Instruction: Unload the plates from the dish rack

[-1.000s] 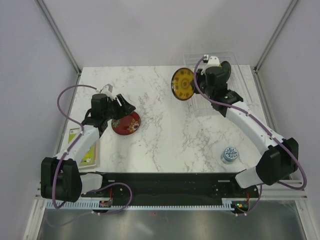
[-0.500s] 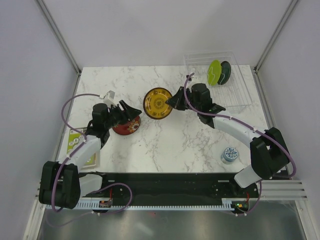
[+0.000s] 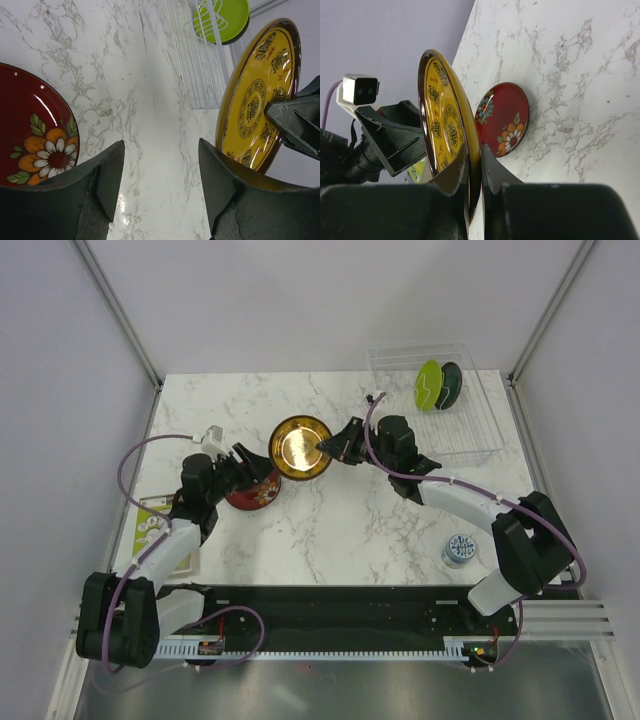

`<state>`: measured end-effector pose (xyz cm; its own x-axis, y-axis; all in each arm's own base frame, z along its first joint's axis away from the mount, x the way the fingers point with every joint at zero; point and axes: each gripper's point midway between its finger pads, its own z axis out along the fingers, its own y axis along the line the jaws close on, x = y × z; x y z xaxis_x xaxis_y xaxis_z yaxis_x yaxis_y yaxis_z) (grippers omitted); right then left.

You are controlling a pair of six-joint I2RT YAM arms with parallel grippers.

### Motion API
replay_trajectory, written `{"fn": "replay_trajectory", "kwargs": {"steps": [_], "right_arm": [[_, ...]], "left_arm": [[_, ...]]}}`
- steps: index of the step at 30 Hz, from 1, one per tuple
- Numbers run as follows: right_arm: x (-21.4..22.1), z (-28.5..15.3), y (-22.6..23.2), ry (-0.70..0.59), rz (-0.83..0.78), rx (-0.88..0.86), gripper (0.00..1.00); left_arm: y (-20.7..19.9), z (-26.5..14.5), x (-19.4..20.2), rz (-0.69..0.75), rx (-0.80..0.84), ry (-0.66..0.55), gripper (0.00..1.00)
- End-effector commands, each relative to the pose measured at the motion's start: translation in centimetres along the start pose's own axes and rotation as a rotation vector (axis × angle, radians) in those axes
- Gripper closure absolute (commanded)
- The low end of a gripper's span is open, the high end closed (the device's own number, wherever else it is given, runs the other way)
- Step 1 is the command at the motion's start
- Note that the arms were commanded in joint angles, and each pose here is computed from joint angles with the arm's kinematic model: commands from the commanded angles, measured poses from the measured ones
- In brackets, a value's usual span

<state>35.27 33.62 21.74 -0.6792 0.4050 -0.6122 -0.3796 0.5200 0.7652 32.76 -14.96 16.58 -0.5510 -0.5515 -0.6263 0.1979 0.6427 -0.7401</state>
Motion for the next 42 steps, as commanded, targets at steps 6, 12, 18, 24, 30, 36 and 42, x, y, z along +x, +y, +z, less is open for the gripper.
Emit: {"fn": "replay_trajectory", "kwargs": {"steps": [6,12,18,24,30,36,42], "right_arm": [[-2.5,-1.3,-0.8,-0.086,-0.125,0.137,0.95],[-1.3,-0.6,-0.7,-0.051,-0.087,0.095,0.96],[0.1,0.3,0.6,-0.01,-0.041,0.012,0.96],[2.1,1.5,2.4,0.024,-0.013,-0.055,0.95],[1.9,1.4,3.4,0.026,-0.014,-0.092,0.95],[1.1,1.1,2.5,0.016,-0.098,-0.022,0.46],[-2.1,-1.5,-2.7,-0.025,-0.182,0.221,0.27]], "left_arm": [[-1.4,-1.1,-2.2,0.074,0.003,-0.093,0.32],[-1.6,-0.8,-2.1,0.068,0.017,-0.082,0.32],[-1.5,-0.1,-1.6,0.023,0.047,-0.082,0.32],[-2.1,1.0,-1.8,-0.002,0.093,-0.087,0.37],[-1.1,1.2,-1.0,-0.004,0.064,-0.068,0.75],[0.9,1.1,-0.9,0.021,-0.043,-0.059,0.98],[4.2,0.0,-2.7,0.083,-0.244,-0.114,0.98]]}}
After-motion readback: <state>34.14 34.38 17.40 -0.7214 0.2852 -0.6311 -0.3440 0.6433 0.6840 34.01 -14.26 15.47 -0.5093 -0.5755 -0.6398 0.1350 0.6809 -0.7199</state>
